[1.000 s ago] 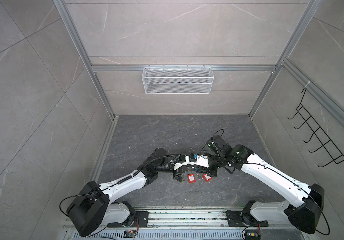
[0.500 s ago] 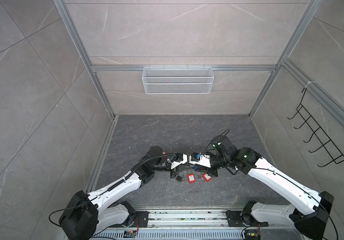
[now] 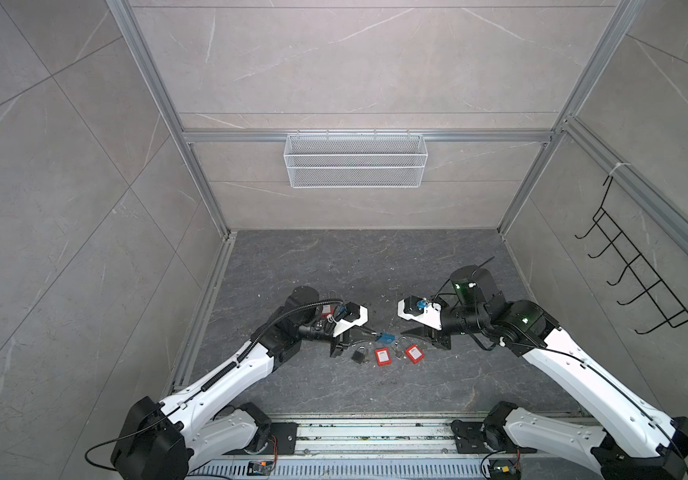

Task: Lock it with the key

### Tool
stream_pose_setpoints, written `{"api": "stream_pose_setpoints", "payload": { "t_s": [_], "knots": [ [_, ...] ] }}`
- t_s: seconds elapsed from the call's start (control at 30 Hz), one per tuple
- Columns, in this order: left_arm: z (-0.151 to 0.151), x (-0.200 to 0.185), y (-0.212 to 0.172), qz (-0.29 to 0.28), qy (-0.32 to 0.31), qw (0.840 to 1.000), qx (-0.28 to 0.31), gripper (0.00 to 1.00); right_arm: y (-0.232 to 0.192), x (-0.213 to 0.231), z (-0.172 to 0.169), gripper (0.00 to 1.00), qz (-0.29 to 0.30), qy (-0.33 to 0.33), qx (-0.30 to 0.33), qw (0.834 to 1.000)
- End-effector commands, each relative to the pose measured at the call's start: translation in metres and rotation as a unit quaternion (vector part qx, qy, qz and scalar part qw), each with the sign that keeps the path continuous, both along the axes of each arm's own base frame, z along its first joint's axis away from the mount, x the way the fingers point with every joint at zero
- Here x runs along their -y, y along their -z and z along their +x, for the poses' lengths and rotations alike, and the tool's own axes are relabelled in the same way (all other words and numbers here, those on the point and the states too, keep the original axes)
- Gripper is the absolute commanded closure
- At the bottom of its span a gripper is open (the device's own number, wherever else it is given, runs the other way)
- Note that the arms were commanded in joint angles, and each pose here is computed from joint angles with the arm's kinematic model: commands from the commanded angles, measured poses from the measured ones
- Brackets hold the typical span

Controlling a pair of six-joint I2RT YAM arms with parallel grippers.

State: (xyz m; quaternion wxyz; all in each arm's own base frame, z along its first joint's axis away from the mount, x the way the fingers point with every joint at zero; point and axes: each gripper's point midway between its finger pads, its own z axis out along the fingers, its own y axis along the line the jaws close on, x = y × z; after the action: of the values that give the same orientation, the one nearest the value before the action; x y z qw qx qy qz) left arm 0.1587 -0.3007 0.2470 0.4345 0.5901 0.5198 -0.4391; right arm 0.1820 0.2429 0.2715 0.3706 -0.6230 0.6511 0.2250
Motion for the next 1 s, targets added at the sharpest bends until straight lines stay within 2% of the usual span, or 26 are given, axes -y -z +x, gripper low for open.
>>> {"api": "stream_pose_setpoints", "payload": {
  "t_s": [0.0,0.57,0.7,0.8,0.97],
  "knots": [
    [-0.007,0.0,-0.03,-0.032,0.026,0.998,0.039,1.0,0.016,0.003,-0.013,0.68,-0.021,-0.021,-0.042,0.999],
    [-0.005,0.003,-0.033,-0.029,0.034,0.998,0.039,1.0,0.042,-0.006,-0.013,0.79,-0.036,-0.039,-0.092,0.994],
    [-0.005,0.003,-0.032,-0.029,0.035,0.998,0.038,1.0,0.044,-0.009,-0.012,0.85,-0.037,-0.042,-0.099,0.994],
    [-0.005,0.003,-0.033,-0.028,0.035,0.998,0.041,1.0,0.046,-0.008,-0.013,0.93,-0.04,-0.045,-0.098,0.993],
    [-0.005,0.002,-0.033,-0.019,0.037,0.998,0.048,1.0,0.048,-0.004,-0.015,0.99,-0.051,-0.048,-0.098,0.993]
  ]
}}
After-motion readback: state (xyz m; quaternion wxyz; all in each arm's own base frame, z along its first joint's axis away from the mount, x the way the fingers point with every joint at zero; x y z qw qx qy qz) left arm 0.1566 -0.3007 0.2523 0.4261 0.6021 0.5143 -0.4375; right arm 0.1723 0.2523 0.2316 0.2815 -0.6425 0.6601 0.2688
